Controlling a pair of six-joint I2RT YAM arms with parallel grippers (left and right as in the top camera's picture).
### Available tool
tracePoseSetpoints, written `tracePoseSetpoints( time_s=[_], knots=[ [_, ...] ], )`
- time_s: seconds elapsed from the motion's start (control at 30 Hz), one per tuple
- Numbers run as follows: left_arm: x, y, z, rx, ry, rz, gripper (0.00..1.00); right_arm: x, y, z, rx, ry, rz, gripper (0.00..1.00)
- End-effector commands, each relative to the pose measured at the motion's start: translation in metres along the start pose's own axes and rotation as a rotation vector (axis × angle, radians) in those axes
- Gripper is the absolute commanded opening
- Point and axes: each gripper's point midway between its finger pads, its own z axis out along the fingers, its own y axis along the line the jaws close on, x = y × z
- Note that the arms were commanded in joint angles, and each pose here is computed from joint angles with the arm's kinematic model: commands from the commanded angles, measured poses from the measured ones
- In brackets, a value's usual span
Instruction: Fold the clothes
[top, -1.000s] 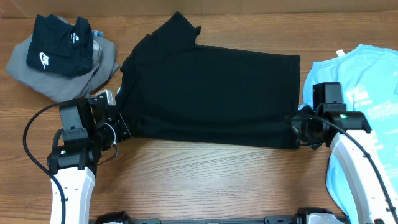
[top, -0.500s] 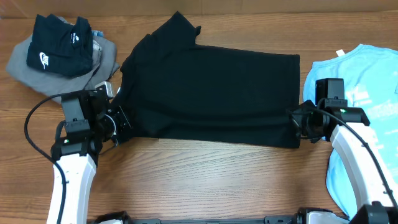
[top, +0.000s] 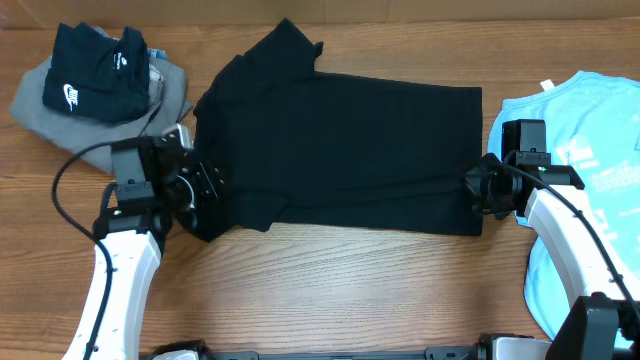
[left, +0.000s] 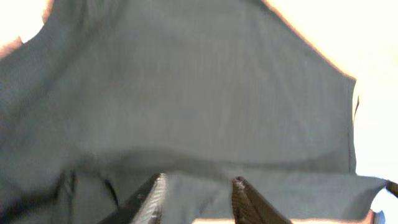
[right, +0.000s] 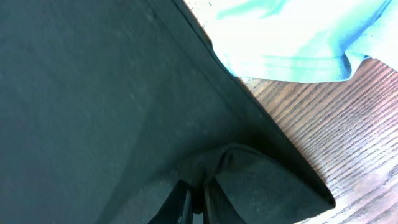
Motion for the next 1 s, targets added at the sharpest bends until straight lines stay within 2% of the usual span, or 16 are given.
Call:
tracePoseSetpoints(
  time_s=[0.0,0.13,0.23,0.5,0.7,0.8,0.87,0.97],
  knots=[
    [0.018,-0.006,0.006,-0.004,0.087,0.051,0.44,-0.005,0.005,-0.002,-0.013,-0.008,-0.009,0.07],
    [0.053,0.010,0.021,-0.112,0.226,0.079,0.48,-0.005,0.005,-0.002,-0.013,-0.008,-0.008,0.07],
    [0.068,0.013,0.038,-0.118,0.298,0.113,0.50,-0.005,0.005,-0.002,-0.013,-0.008,-0.008,0.07],
    [0.081,0.028,0.067,-0.140,0.360,0.102,0.44,-0.003,0.003,-0.002,-0.005,-0.001,-0.007,0.08],
    [0.079,0.021,0.061,-0.124,0.375,0.093,0.43,-0.002,0.002,-0.002,-0.001,0.002,-0.007,0.08],
    [0.065,0.011,0.049,-0.131,0.373,0.115,0.40,-0.002,0.002,-0.002,-0.001,0.002,-0.007,0.08],
    [0.052,0.012,0.036,-0.198,0.359,0.130,0.40,-0.002,0.002,-0.002,0.000,0.003,-0.007,0.08],
    [0.036,0.022,0.022,-0.314,0.340,0.155,0.48,0.000,0.000,-0.002,0.007,0.010,-0.007,0.08]
  ],
)
